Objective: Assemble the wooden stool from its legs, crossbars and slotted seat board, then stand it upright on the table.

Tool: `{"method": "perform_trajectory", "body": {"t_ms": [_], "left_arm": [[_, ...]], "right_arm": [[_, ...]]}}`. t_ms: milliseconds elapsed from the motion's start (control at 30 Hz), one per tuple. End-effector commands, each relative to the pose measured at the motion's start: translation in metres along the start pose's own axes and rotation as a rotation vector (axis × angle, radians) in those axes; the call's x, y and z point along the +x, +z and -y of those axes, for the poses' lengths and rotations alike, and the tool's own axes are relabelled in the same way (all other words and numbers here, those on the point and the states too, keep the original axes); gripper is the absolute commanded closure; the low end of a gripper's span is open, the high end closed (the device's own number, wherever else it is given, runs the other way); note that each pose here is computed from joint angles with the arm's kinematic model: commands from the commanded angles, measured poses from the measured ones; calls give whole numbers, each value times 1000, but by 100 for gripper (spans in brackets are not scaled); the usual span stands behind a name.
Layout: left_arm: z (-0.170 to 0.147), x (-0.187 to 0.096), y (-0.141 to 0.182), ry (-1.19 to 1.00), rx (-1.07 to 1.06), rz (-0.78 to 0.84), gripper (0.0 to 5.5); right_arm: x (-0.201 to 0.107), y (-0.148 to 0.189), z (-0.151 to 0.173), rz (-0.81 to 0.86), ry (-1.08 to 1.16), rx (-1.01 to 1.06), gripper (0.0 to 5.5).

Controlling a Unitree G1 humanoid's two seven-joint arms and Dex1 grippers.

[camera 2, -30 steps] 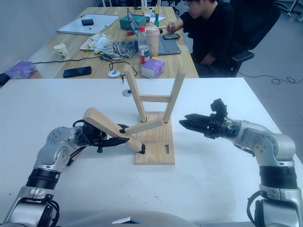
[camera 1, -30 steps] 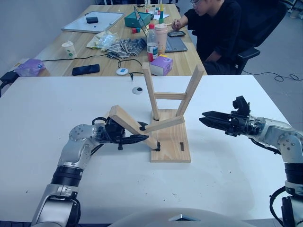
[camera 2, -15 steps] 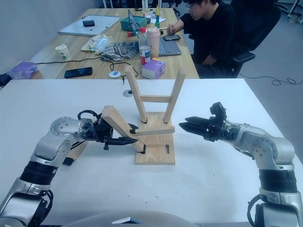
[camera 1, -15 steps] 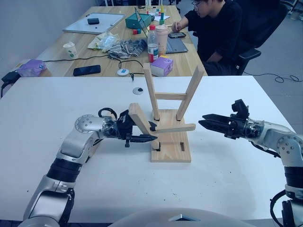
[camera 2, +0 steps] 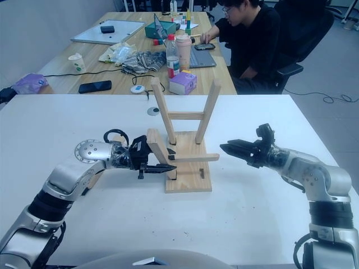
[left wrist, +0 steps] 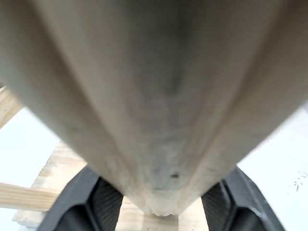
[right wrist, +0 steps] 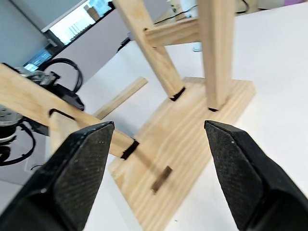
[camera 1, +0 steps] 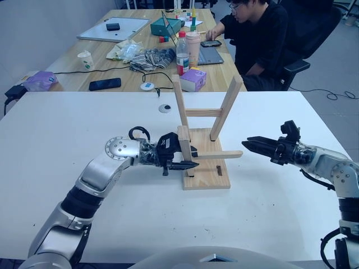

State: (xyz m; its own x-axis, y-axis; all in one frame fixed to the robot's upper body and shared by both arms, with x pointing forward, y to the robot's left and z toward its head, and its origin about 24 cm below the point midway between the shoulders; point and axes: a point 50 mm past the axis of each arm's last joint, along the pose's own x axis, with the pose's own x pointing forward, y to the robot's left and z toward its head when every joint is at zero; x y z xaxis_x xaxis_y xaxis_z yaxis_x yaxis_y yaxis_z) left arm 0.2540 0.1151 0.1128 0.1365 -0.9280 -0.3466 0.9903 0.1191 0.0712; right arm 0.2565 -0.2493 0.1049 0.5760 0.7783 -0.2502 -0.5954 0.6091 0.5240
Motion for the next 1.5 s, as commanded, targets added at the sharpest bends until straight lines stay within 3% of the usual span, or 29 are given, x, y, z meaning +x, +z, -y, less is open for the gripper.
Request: {"method": "perform_trajectory", "body": {"t_ms": [33, 200, 367, 700, 800, 867, 1000, 1133, 1233, 1500], "left_arm": [[19, 0, -81, -29, -421, -325, 347], [25, 7, -99, -64, -449, -392, 347], [54, 22, -108, -165, -408, -441, 347], [112, 15, -116, -239, -488, -460, 347], [126, 4, -124, -231, -556, -485, 347], [123, -24, -136, -178, -608, -540, 347], [85, -88, -138, -69, -591, -645, 347], [51, -115, -114, -69, -498, -670, 347], [47, -117, -116, -103, -440, -705, 347], [108, -87, -174, -113, -576, -707, 347]], "right_arm": [[-6, -6, 15, 23, -82, 17, 205], [-6, -15, 18, 21, -97, 33, 205], [-7, -18, 18, 13, -106, 41, 205], [-21, -29, 14, -30, -130, 81, 205], [-21, -28, 14, -64, -132, 87, 205], [-22, -25, 15, -75, -136, 86, 205], [-29, -31, 17, -35, -179, 100, 205], [-26, -42, 14, 26, -198, 117, 205], [-24, -45, 13, 49, -205, 121, 205], [-22, -35, 17, 7, -193, 101, 205]]}}
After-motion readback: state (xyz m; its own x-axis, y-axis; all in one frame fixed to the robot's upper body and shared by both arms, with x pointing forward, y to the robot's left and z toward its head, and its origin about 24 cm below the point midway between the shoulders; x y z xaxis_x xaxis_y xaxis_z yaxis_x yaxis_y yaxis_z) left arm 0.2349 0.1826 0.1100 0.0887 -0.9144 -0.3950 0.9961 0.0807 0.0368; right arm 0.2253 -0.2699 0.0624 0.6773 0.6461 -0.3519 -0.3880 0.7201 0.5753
